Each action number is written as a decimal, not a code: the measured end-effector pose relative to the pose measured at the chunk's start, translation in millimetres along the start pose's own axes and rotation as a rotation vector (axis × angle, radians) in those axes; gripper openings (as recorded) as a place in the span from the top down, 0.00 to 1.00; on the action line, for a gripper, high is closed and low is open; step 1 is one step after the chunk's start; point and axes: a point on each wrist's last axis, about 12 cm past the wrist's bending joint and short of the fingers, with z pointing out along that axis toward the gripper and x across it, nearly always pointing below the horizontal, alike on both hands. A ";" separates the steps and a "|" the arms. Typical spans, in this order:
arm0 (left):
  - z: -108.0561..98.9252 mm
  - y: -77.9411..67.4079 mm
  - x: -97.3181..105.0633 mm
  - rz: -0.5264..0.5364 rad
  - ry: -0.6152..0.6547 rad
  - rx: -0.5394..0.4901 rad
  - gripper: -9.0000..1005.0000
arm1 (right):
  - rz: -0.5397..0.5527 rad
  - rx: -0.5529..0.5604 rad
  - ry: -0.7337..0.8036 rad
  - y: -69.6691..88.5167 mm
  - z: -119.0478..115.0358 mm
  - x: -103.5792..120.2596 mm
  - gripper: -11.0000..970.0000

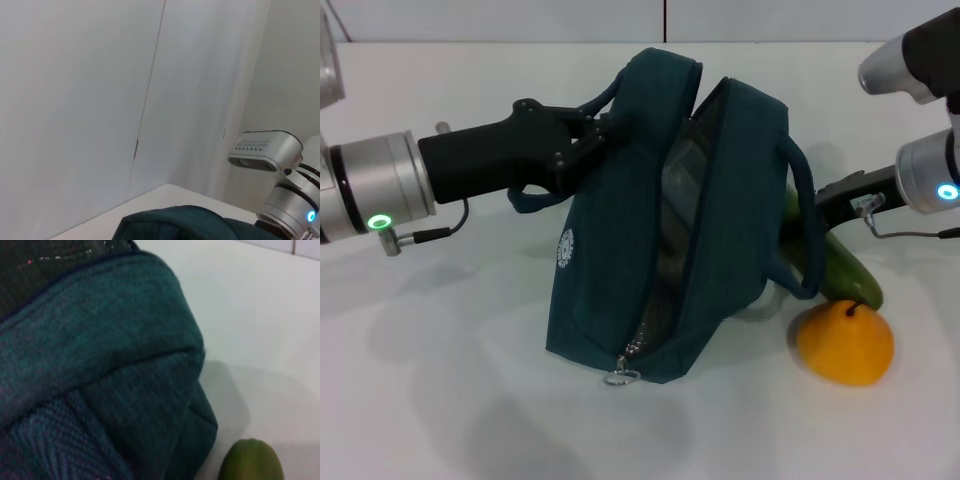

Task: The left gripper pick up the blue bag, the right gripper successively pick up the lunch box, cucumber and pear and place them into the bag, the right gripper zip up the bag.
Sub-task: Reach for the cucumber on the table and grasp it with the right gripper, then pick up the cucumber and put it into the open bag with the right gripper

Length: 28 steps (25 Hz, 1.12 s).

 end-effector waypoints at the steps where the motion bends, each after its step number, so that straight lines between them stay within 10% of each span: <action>1: -0.2 0.0 0.1 0.000 0.000 0.000 0.96 | 0.001 -0.001 0.003 0.1 0.6 -0.1 0.18; 28: -3.6 -0.8 3.0 -0.004 -0.009 -0.011 0.96 | 0.078 0.047 -0.089 -21.6 -23.0 6.7 0.37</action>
